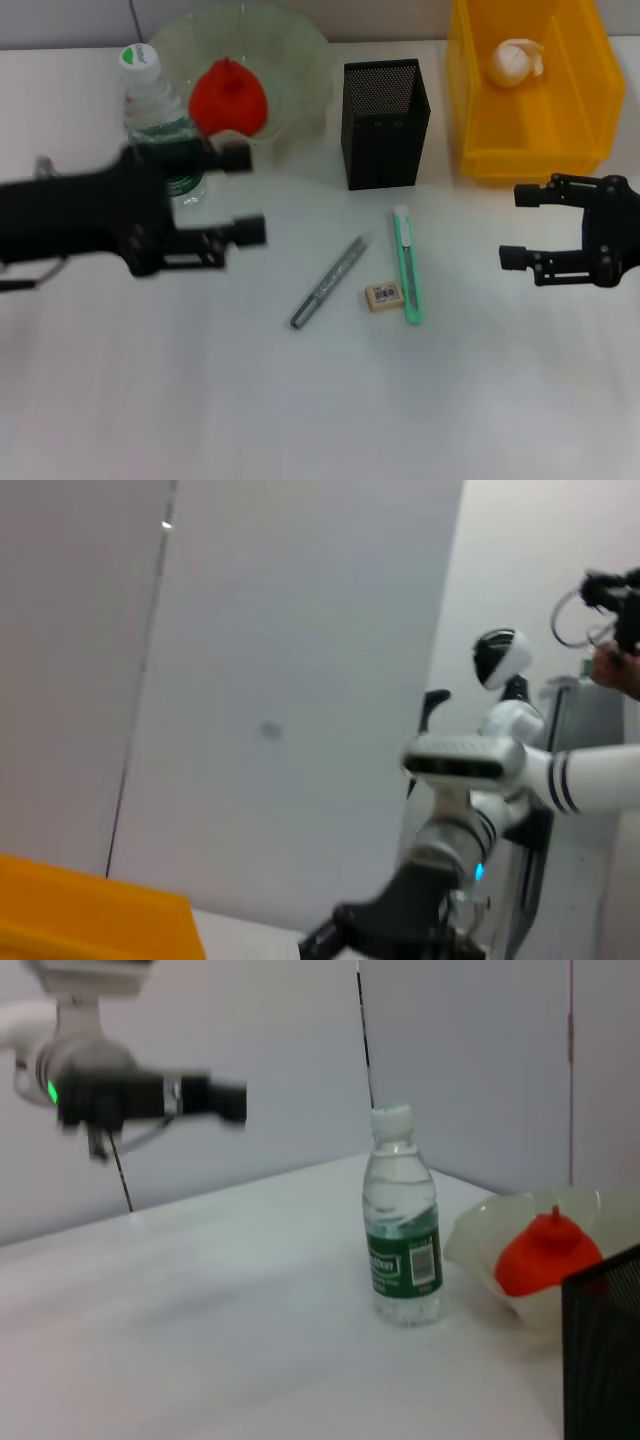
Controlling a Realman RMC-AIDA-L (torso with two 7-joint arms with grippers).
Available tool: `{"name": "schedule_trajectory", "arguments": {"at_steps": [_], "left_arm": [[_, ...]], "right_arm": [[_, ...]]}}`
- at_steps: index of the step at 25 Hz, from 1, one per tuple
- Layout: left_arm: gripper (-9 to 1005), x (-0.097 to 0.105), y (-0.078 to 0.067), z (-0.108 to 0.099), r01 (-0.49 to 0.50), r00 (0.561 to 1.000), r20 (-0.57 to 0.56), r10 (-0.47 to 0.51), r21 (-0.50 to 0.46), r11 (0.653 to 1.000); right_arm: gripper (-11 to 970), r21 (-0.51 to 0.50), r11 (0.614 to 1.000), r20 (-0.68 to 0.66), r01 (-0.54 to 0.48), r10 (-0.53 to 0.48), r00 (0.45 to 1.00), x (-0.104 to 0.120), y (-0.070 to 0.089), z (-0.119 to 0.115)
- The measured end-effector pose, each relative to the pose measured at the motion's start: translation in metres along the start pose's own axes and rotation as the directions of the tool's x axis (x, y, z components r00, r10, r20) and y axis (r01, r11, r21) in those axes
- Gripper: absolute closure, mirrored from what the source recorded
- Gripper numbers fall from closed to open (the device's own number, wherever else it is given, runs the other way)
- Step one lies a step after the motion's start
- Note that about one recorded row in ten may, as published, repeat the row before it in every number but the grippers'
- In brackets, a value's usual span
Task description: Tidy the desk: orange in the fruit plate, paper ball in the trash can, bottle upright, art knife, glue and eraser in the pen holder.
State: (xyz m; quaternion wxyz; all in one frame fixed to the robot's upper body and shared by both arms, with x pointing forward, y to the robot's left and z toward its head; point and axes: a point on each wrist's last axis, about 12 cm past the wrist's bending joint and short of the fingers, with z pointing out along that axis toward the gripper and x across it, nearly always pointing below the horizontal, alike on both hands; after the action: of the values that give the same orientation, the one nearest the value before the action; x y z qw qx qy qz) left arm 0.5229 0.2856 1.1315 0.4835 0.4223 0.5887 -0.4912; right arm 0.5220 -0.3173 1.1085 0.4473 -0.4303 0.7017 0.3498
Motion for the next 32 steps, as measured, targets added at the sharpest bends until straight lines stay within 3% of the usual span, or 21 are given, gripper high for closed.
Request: {"name": "schedule_trajectory", "arguments": {"at_steps": [1,3,5,7,11,14,19,24,32], "left_arm": [[203,0.000,0.000,0.000,0.000,1.000,0.000,0.000,0.000,1.000],[204,0.029,-0.005,0.012,-0.024,1.000,-0.012,0.024,-0.005,1.000],[204,0.029,-0.005,0.012,-0.024,1.000,-0.012,0.024,-0.005,1.000],[204,0.051,-0.007,0.019,-0.028,0.998,-0.065,0.025,-0.046,0.999],[204,0.059,-0.009,0.022,-0.038,0.996,-0.080,0.033,-0.059,0.998],[204,0.061,-0.010,0.023,-0.040,0.996,-0.080,0.035,-0.060,0.997],[204,0.061,-0.010,0.022,-0.034,0.996,-0.090,0.028,-0.059,0.998],[204,0.062,-0.011,0.022,-0.032,0.995,-0.096,0.026,-0.054,0.998],[204,0.063,-0.012,0.022,-0.025,0.995,-0.096,0.019,-0.055,0.998]], "right_arm": [[193,-0.004,1.000,0.001,-0.005,0.005,1.000,-0.003,-0.002,0.001],[194,-0.023,0.999,-0.001,-0.027,0.027,1.000,-0.012,-0.006,0.003],[194,-0.046,0.997,-0.006,-0.057,0.057,0.998,-0.023,-0.011,0.004],[194,-0.065,0.994,-0.023,-0.091,0.090,0.996,-0.041,-0.017,0.005],[195,-0.091,0.980,-0.157,-0.176,0.161,0.974,-0.085,-0.026,0.019],[196,-0.060,0.969,-0.326,-0.238,0.206,0.923,-0.117,-0.028,0.039],[197,0.129,0.949,-0.561,-0.288,0.309,0.768,-0.152,-0.032,0.081],[198,0.222,0.940,-0.667,-0.259,0.340,0.663,-0.161,-0.028,0.120],[200,0.321,0.936,-0.746,-0.148,0.346,0.569,-0.147,-0.025,0.161]]}}
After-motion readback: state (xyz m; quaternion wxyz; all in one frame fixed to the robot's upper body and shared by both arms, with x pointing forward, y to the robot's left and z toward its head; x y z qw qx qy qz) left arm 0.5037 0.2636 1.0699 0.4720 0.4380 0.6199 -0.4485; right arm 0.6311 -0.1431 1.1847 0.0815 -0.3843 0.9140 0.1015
